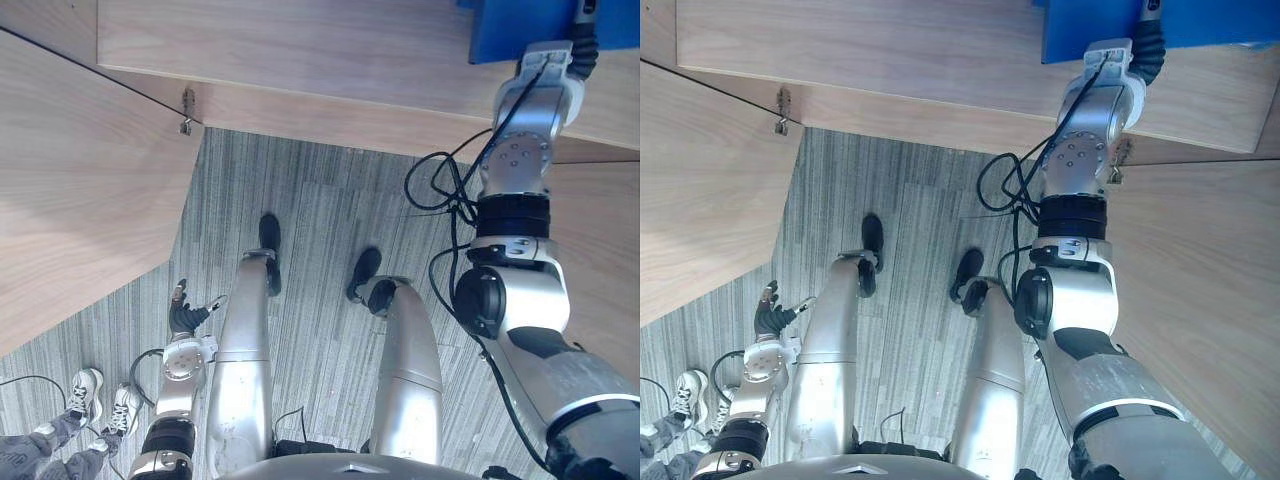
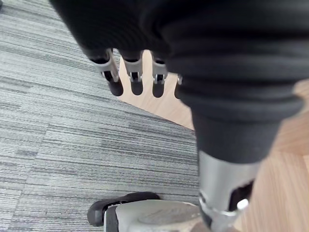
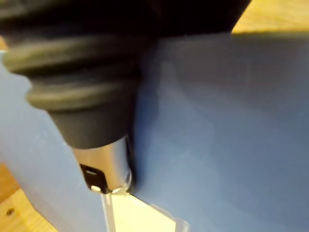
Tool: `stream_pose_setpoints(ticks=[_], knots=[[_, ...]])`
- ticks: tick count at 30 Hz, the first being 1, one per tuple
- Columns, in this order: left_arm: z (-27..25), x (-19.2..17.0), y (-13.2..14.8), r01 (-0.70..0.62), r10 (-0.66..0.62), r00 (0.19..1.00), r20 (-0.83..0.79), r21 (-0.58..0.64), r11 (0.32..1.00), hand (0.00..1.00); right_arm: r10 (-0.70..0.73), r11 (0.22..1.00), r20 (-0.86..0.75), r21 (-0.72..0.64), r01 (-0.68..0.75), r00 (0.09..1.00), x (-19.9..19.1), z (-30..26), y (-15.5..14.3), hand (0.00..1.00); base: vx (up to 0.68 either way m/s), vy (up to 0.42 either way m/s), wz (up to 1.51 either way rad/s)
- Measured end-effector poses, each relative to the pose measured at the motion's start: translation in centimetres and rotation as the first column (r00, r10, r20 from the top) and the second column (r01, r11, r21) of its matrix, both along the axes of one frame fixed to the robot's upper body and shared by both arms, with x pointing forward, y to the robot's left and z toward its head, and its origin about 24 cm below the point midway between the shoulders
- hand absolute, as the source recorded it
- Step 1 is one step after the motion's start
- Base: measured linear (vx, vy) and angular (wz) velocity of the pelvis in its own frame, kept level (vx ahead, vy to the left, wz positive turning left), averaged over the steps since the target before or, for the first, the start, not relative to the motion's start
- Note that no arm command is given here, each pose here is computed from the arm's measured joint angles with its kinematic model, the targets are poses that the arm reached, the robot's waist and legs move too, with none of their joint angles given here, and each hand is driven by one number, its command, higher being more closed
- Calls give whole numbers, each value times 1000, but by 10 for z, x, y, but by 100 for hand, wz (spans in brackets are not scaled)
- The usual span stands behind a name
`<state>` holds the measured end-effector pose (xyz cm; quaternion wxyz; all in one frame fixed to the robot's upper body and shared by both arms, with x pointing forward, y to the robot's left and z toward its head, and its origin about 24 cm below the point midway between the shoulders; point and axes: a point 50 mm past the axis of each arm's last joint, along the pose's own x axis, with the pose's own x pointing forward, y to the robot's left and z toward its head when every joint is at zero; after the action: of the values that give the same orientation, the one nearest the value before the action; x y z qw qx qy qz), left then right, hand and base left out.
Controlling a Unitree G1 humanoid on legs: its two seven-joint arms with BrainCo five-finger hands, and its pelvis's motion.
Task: Walk over to the cabinet, pick up the folder, carry it to the office cabinet, place the folder inside the office cabinet, then close the office cabinet door
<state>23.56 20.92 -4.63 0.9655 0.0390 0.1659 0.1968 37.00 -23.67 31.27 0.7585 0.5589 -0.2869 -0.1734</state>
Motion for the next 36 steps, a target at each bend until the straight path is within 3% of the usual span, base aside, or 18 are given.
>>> stream_pose_setpoints(ticks=[6,19,25,27,32,36], knots=[[-1,1,-3,-19,19,1000,0,-20,1000,0,31,996,23,82,-32,999,2,6,-2,0,-2,-4,1],[-1,1,-3,-23,23,1000,-1,-31,999,0,21,1000,-41,-12,-21,999,10,8,1,0,-8,2,-2],[0,0,-1,-21,21,1000,-1,-22,1000,0,-52,952,-148,-305,5,988,18,11,11,0,-21,-3,-4],[1,1,0,-9,9,1000,-1,-11,1000,0,-81,890,-194,-455,-16,978,23,8,15,0,-13,-12,-5],[2,3,1,9,-9,1000,0,-5,1000,0,-136,778,-243,-626,-48,960,29,4,19,0,-5,-1,-7],[3,10,-1,48,-48,999,1,-15,999,0,-246,626,-293,-776,-80,924,34,-4,16,0,1,3,-3]])
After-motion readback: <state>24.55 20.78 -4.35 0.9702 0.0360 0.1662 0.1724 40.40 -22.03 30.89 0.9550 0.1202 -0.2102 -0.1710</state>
